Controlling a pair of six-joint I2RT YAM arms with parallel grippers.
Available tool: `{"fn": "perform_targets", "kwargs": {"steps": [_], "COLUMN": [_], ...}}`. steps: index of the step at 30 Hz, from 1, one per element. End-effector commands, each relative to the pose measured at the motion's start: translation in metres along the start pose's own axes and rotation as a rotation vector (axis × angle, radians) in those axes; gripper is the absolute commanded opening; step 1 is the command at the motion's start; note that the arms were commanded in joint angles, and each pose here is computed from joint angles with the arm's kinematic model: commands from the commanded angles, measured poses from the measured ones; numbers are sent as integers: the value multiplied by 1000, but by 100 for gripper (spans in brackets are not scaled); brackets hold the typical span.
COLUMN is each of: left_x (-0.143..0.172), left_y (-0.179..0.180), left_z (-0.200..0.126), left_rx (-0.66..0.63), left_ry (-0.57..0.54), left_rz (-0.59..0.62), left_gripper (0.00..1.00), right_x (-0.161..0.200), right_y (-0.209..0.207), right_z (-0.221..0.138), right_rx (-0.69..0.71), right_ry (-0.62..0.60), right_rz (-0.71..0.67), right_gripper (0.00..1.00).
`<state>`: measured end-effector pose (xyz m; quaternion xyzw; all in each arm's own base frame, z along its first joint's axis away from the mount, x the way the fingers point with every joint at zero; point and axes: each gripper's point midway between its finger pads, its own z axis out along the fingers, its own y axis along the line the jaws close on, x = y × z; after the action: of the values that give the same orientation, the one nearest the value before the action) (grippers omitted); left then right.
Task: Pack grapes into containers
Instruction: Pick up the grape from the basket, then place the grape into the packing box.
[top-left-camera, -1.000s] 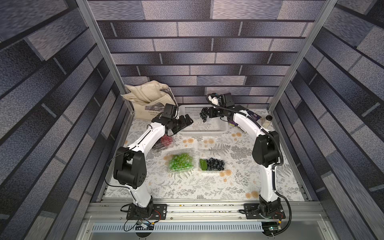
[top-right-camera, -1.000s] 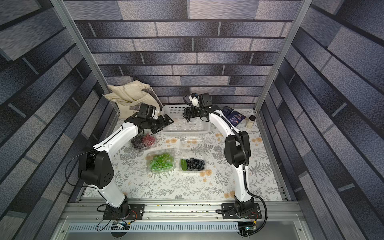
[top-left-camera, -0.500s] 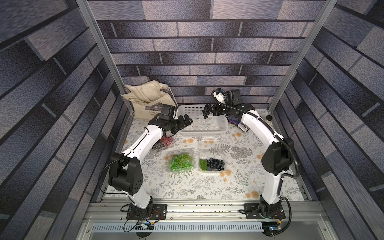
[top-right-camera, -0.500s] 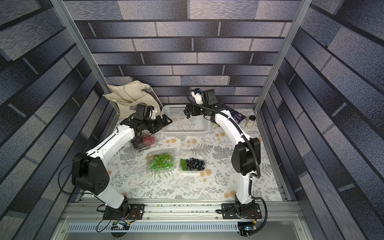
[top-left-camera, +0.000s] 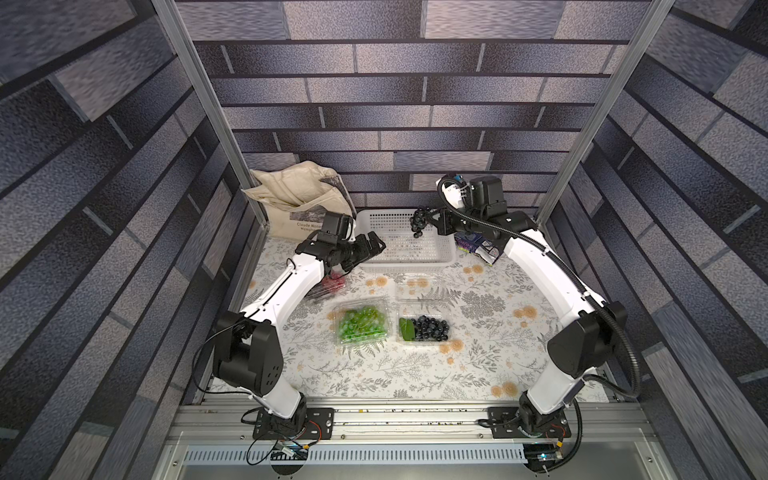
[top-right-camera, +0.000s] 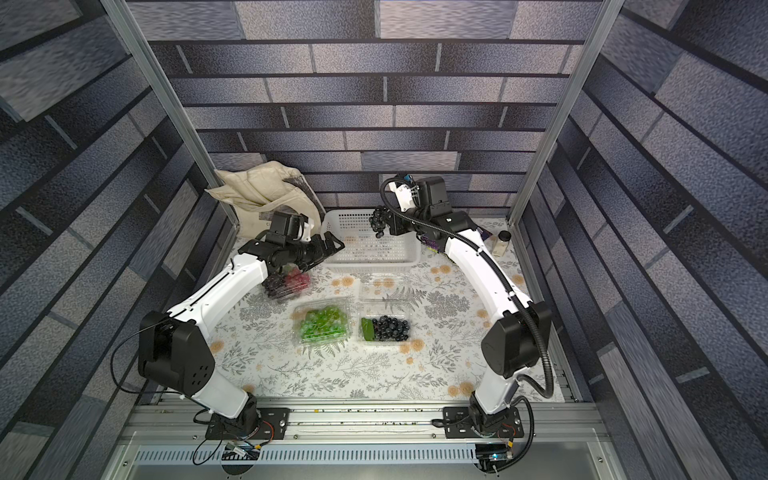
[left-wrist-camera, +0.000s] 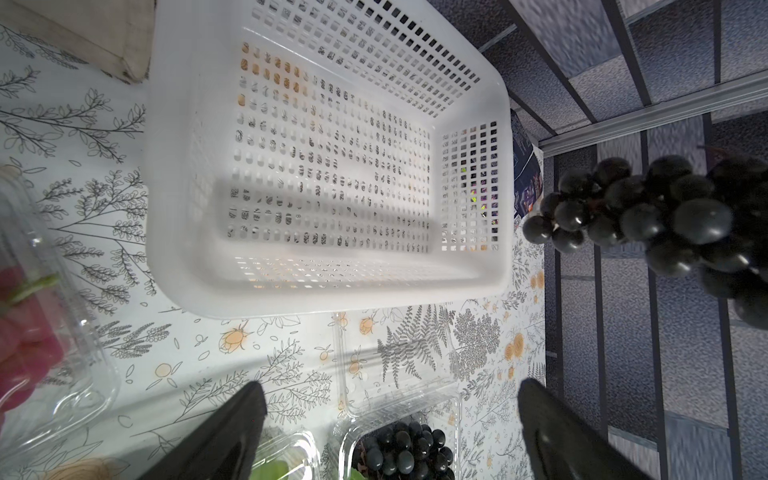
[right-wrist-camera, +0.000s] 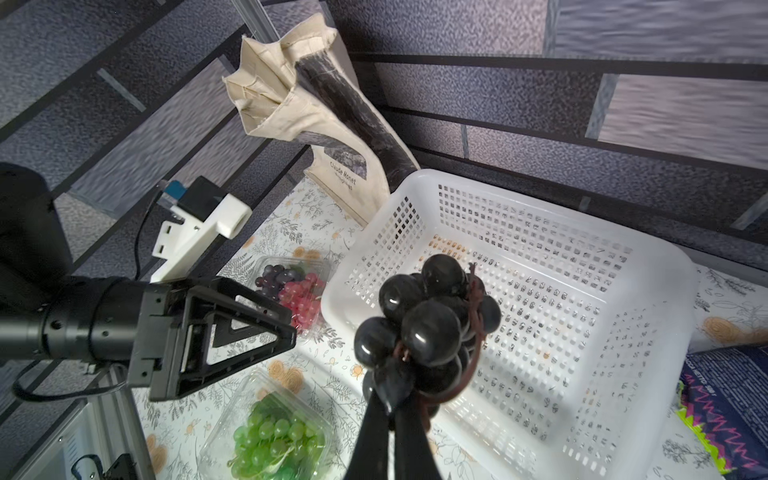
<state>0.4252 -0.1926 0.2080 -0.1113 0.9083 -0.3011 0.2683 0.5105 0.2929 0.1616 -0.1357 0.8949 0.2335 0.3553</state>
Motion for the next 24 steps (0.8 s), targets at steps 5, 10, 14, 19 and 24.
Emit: {"fn": "perform_targets", "kwargs": {"steps": [5,10,14,19,24], "left_x": [-12,-12,-10,-10,-9], "left_y": [-6,-1,0,1,2], "left_z": [4,10,13,14,15], "left_rx": [20,16,17,19,22], "left_ry": [29,41,48,49,49], "left_rz": [26,12,6,0,-5], "left_gripper": [97,97,97,97,97], "right_x": [11,30,41,50,57], "right_y": [-23,-38,-38,-34,-35], "right_z": [46,64,70,73,78], "right_rx": [-37,-54,-79,-116,-123], "right_ry": [96,155,190,238,264], "right_rz": [23,56,51,43,39], "right_gripper": [59,62,62,61,51]}}
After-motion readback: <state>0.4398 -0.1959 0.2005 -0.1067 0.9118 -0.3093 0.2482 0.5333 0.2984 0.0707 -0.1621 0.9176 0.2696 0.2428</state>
